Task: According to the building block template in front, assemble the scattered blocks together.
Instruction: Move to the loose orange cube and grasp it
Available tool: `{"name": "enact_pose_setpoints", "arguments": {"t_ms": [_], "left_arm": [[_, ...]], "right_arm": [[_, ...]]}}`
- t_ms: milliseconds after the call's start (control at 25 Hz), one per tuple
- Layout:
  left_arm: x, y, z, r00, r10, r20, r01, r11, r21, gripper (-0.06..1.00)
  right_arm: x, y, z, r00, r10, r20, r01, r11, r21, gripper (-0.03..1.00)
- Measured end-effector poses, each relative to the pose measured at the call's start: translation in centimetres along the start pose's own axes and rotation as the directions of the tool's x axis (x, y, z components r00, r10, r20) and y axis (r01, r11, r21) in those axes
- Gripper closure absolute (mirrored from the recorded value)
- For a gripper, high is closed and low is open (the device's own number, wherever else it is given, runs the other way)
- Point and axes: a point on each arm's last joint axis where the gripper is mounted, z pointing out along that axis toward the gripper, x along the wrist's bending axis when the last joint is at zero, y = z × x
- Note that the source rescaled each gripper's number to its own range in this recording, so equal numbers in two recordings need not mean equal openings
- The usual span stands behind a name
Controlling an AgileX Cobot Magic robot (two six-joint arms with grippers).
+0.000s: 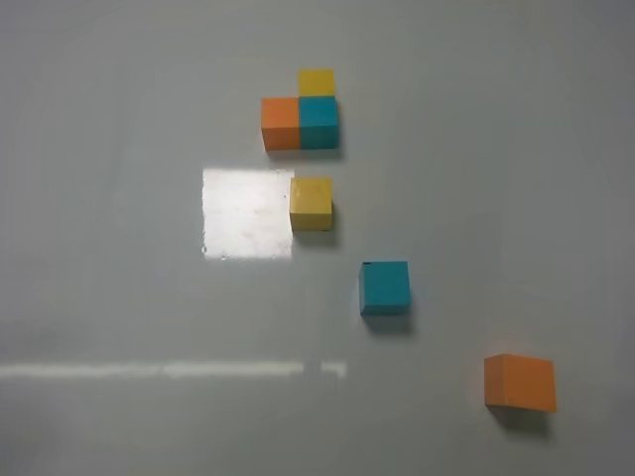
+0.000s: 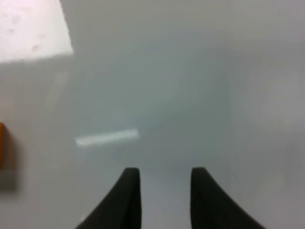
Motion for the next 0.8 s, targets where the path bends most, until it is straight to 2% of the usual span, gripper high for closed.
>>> {"name": "enact_pose_setpoints", "arguments": {"t_ms": [160,240,320,440,520,560,640,680,800], "left_arm": [[0.0,0.0,0.0,1.0,-0.001,0.0,0.001,1.0,0.0,0.19],[0.0,0.0,0.0,1.0,-0.001,0.0,0.001,1.0,0.0,0.19],[0.0,0.0,0.0,1.0,0.0,0.0,0.0,1.0,0.0,0.19],[0.0,0.0,0.0,1.0,0.0,0.0,0.0,1.0,0.001,0.19],[0.0,0.0,0.0,1.0,-0.001,0.0,0.001,1.0,0.001,0.19],[0.0,0.0,0.0,1.0,-0.001,-0.001,0.001,1.0,0.0,0.19],[0.0,0.0,0.0,1.0,-0.009,-0.011,0.009,1.0,-0.002,0.19],[-0.1,0.0,0.0,1.0,-0.015,-0.02,0.015,1.0,-0.003,0.19],[-0.1,0.0,0.0,0.998,-0.032,-0.049,0.031,0.999,-0.009,0.19]], "right_arm": [[0.0,0.0,0.0,1.0,-0.012,-0.003,0.012,1.0,0.0,0.97],[0.3,0.2,0.1,0.992,-0.119,-0.034,0.119,0.993,0.002,0.97],[1.1,1.3,0.6,0.95,-0.294,-0.109,0.296,0.955,0.005,0.96],[2.2,3.5,1.9,0.825,-0.508,-0.248,0.517,0.855,-0.033,0.92],[2.8,4.7,2.9,0.709,-0.621,-0.333,0.646,0.762,-0.047,0.83],[3.1,5.1,3.4,0.652,-0.659,-0.374,0.694,0.718,-0.053,0.75],[3.9,5.5,4.7,0.547,-0.706,-0.45,0.774,0.631,-0.051,0.55],[4.3,5.6,5.2,0.501,-0.72,-0.48,0.8,0.596,-0.058,0.48],[5.8,5.8,6.6,0.382,-0.748,-0.542,0.857,0.507,-0.096,0.38]]}}
